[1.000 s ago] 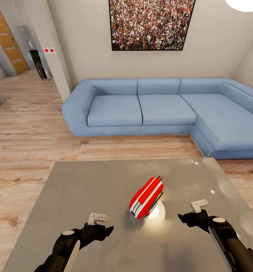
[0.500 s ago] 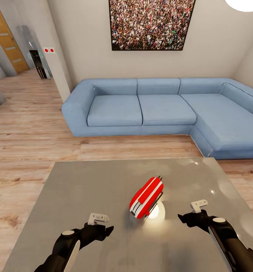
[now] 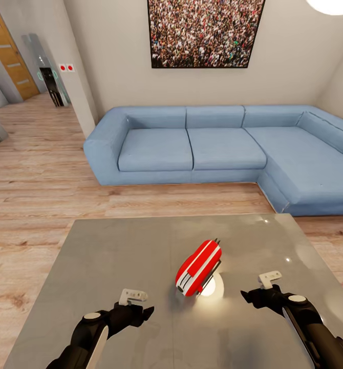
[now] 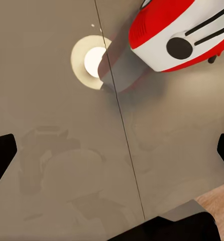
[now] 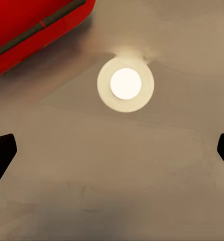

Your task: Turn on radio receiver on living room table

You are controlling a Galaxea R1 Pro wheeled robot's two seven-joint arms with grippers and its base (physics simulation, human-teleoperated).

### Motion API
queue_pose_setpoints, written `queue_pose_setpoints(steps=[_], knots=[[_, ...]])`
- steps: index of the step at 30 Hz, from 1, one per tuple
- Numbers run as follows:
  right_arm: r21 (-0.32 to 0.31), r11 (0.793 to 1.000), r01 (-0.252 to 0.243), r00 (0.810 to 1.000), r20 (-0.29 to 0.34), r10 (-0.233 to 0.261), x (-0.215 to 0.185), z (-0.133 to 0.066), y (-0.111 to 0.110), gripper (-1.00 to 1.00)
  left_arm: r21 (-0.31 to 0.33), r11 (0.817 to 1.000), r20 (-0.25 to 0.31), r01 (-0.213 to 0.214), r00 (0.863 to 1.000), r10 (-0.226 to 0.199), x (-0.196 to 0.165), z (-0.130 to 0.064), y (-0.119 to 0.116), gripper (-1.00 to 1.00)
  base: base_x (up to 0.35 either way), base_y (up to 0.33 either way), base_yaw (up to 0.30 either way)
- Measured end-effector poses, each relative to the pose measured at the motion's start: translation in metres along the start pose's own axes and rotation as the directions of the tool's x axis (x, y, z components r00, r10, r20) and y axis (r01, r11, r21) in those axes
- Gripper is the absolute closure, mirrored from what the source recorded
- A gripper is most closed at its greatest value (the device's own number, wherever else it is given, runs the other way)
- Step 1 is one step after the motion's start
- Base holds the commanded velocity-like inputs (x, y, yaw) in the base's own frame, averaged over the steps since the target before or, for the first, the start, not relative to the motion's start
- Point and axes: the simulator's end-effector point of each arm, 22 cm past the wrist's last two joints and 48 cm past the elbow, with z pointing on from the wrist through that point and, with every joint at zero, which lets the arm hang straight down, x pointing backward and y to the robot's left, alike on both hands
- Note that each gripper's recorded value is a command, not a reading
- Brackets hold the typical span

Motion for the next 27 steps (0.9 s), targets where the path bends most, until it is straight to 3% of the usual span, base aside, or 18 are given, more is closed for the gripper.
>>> queue_pose_setpoints(steps=[27], knots=[[0.004,1.0,-0.001,1.0,-0.027,0.001,0.012,0.008,-0.001,-1.0,0.001,1.0,-0.025,0.012,1.0,-0.012,0.011,0.007,0.002,-1.0,0.0,0.0,0.0]])
